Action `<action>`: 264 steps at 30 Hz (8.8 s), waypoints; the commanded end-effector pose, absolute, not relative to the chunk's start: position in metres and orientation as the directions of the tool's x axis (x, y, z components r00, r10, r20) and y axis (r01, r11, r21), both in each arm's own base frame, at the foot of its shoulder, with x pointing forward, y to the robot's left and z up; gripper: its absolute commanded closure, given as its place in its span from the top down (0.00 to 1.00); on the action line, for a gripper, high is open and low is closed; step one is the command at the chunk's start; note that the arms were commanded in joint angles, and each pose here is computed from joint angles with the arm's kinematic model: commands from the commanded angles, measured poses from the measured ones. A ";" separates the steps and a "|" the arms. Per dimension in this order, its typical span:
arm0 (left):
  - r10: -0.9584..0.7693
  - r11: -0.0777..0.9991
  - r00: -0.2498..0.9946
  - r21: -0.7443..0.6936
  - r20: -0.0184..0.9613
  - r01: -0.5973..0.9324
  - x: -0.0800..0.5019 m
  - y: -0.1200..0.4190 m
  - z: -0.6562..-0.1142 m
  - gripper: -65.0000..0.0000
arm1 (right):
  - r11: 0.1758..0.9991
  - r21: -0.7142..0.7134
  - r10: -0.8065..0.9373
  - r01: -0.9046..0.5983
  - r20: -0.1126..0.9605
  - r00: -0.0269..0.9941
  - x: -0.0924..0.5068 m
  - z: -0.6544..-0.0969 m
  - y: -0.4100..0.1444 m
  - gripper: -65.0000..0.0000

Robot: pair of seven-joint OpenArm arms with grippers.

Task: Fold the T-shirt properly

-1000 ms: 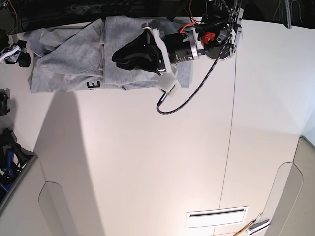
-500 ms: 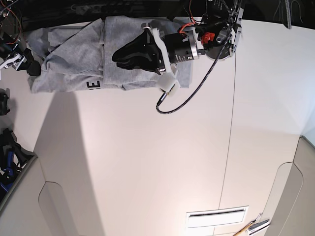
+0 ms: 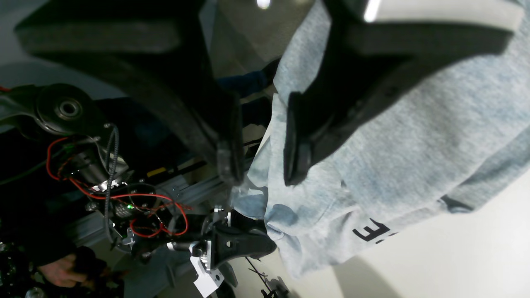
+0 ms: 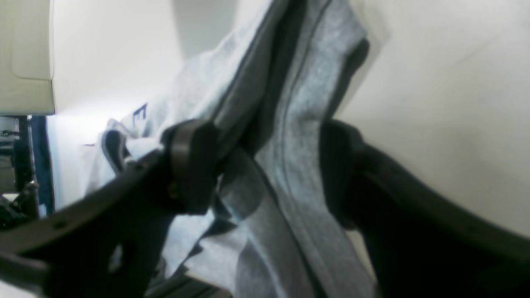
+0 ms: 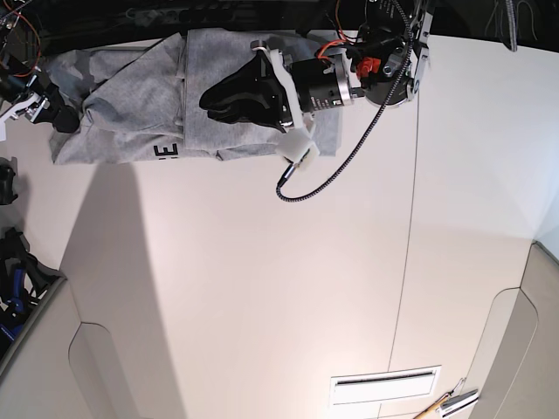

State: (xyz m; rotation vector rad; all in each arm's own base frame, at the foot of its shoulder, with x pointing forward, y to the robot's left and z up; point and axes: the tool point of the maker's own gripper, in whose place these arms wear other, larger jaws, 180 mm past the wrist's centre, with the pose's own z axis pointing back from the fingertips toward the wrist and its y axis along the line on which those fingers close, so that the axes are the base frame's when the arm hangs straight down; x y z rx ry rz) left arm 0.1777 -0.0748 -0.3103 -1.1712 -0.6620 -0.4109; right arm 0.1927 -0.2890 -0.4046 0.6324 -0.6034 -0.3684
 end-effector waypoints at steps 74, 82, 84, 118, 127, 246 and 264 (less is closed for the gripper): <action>0.165 0.814 0.849 -0.555 0.502 0.170 0.167 0.142 -0.413 0.16 | 0.500 0.681 -0.100 -0.535 0.659 0.745 0.210 -0.301 -0.009 0.00; 0.164 0.814 0.849 -0.555 0.502 0.170 0.167 0.142 -0.413 0.16 | 0.404 0.698 -0.032 -0.591 0.657 0.753 0.193 -0.296 0.027 0.00; 0.164 0.814 0.849 -0.555 0.502 0.170 0.167 0.142 -0.413 0.16 | 0.378 0.702 -0.018 -0.604 0.658 0.753 0.189 -0.294 0.036 0.00; 0.167 0.814 0.847 -0.555 0.504 0.170 0.167 0.142 -0.413 0.16 | 0.215 0.654 0.005 -0.725 0.742 0.671 0.171 -0.265 0.109 0.42; 0.167 0.814 0.847 -0.555 0.504 0.170 0.167 0.142 -0.413 0.16 | 0.129 0.626 0.023 -0.769 0.773 0.634 0.180 -0.242 0.112 0.42; 0.195 0.809 0.820 -0.560 0.539 0.176 0.178 0.142 -0.406 0.16 | 0.358 0.145 0.686 -0.922 0.629 0.365 0.181 -0.366 0.034 0.00; 0.365 0.881 0.530 -0.468 0.766 0.071 0.218 0.247 -0.315 0.16 | 0.901 0.085 0.397 -0.426 0.239 0.886 0.237 -0.509 -0.093 0.00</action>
